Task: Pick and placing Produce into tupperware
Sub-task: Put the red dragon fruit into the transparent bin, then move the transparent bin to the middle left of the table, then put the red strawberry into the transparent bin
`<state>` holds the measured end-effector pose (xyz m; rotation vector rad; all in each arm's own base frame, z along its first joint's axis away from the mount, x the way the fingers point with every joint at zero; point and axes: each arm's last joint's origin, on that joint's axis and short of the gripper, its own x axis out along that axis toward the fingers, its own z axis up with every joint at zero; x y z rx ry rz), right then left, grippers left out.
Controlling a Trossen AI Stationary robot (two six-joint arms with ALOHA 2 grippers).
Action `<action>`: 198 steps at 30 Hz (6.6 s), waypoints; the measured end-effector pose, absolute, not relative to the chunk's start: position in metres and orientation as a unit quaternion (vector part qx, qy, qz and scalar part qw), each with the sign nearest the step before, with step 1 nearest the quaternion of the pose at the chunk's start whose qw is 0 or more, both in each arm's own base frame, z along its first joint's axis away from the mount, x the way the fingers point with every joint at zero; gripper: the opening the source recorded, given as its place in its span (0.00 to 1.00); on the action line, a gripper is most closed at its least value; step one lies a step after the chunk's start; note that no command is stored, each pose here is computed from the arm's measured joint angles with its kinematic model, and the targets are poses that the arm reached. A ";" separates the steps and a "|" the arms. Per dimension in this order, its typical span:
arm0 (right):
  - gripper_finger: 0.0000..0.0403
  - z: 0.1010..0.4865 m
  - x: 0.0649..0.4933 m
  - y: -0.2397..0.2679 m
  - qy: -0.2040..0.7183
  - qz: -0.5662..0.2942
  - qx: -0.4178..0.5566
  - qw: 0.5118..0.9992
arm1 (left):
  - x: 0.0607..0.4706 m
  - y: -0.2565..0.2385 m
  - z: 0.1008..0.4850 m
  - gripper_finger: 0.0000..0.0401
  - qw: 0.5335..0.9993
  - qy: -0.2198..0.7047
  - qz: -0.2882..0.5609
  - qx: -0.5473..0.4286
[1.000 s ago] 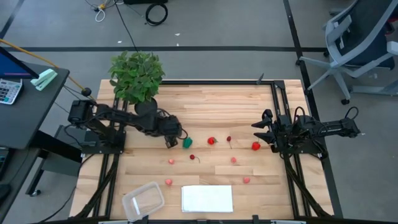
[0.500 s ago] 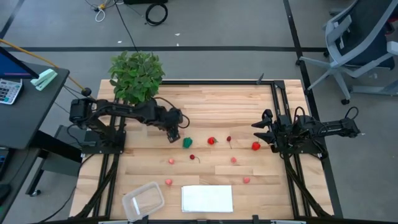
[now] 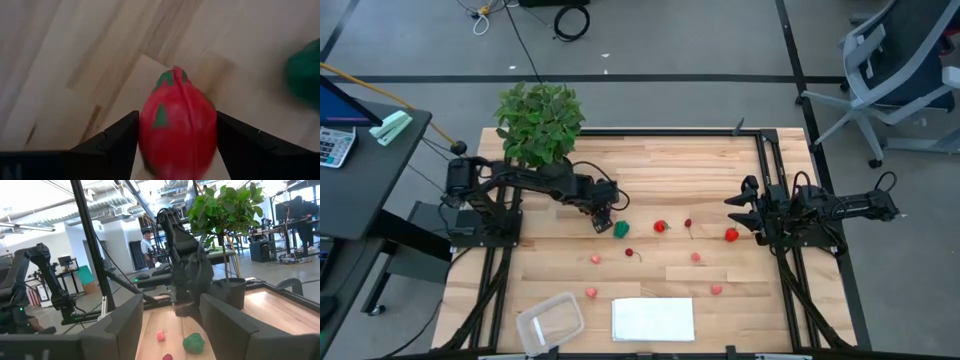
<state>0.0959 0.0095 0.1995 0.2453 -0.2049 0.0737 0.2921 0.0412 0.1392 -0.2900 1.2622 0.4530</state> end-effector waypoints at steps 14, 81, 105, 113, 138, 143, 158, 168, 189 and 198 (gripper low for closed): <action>0.51 0.200 0.096 0.010 -0.102 0.037 0.122 0.987 | 0.303 0.037 0.155 0.54 0.769 0.576 0.220 -0.167; 0.51 0.195 0.097 0.010 -0.078 0.039 0.176 0.981 | 0.240 -0.220 0.203 0.59 0.686 0.645 0.114 -0.318; 0.51 0.195 0.097 0.010 -0.078 0.039 0.176 0.980 | 0.247 -0.228 0.177 0.02 0.646 0.673 0.166 -0.321; 0.51 0.197 0.096 0.010 -0.084 0.040 0.176 0.980 | 0.257 -0.223 0.166 0.01 0.647 0.674 0.176 -0.311; 0.51 0.197 0.096 0.010 -0.085 0.040 0.177 0.980 | 0.261 -0.129 0.171 0.02 0.608 0.724 0.319 -0.072; 0.51 0.197 0.096 0.010 -0.085 0.040 0.177 0.980 | 0.269 -0.105 0.173 0.02 0.602 0.726 0.328 -0.046; 0.51 0.202 0.095 0.009 -0.115 0.040 0.141 0.982 | 0.270 -0.085 0.196 0.09 0.579 0.746 0.328 -0.028; 0.51 0.225 0.095 0.010 -0.131 0.053 0.134 0.981 | 0.267 -0.093 0.305 0.01 0.732 0.606 0.310 -0.006; 0.45 0.278 0.227 0.039 0.409 -0.018 0.133 0.902 | 0.250 -0.012 0.398 0.41 0.802 0.456 0.384 -0.030; 0.45 0.279 0.219 0.032 0.542 -0.274 0.233 0.760 | 0.254 0.000 0.399 0.53 0.800 0.457 0.388 -0.023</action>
